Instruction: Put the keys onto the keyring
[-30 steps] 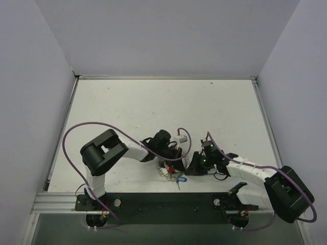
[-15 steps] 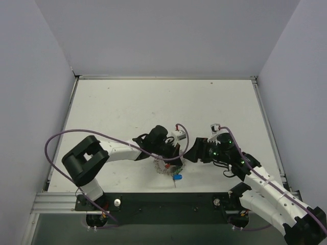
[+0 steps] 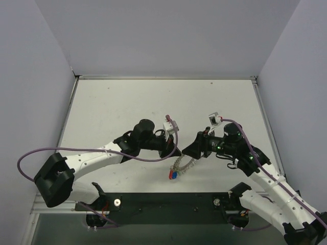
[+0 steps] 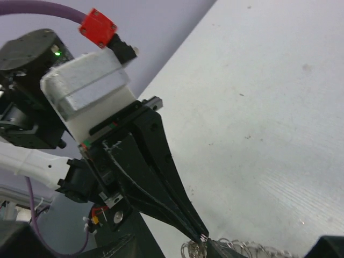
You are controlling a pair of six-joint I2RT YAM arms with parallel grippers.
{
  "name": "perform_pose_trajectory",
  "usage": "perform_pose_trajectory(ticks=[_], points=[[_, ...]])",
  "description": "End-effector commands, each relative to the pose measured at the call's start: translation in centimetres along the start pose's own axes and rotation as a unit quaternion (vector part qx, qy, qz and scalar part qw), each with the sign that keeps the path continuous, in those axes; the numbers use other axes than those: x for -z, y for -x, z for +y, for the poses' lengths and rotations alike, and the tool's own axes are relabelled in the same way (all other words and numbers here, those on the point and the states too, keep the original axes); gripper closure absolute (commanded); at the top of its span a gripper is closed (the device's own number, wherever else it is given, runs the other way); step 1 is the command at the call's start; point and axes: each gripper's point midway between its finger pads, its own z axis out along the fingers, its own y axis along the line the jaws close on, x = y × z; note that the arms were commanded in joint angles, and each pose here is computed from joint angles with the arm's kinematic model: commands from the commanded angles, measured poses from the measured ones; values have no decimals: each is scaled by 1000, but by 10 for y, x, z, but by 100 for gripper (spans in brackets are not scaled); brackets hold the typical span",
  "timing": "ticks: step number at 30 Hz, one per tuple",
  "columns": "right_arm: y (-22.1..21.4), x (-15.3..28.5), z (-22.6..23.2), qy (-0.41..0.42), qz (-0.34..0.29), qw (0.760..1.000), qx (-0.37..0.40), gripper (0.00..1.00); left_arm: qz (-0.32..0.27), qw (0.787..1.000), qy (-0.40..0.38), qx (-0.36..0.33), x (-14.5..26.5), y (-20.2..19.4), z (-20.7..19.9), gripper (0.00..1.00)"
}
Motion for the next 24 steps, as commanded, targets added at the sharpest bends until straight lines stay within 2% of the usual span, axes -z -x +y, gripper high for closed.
perform_pose_trajectory(ticks=[1, 11, 24], points=[[17, 6, 24, 50, -3, 998, 41, 47, -31, 999, -30, -33, 12, 21, -16, 100], [11, 3, 31, 81, 19, 995, 48, 50, -70, 996, -47, -39, 27, 41, -29, 100], [7, -6, 37, 108, 36, 992, 49, 52, -80, 991, -90, -53, 36, 54, -51, 100]])
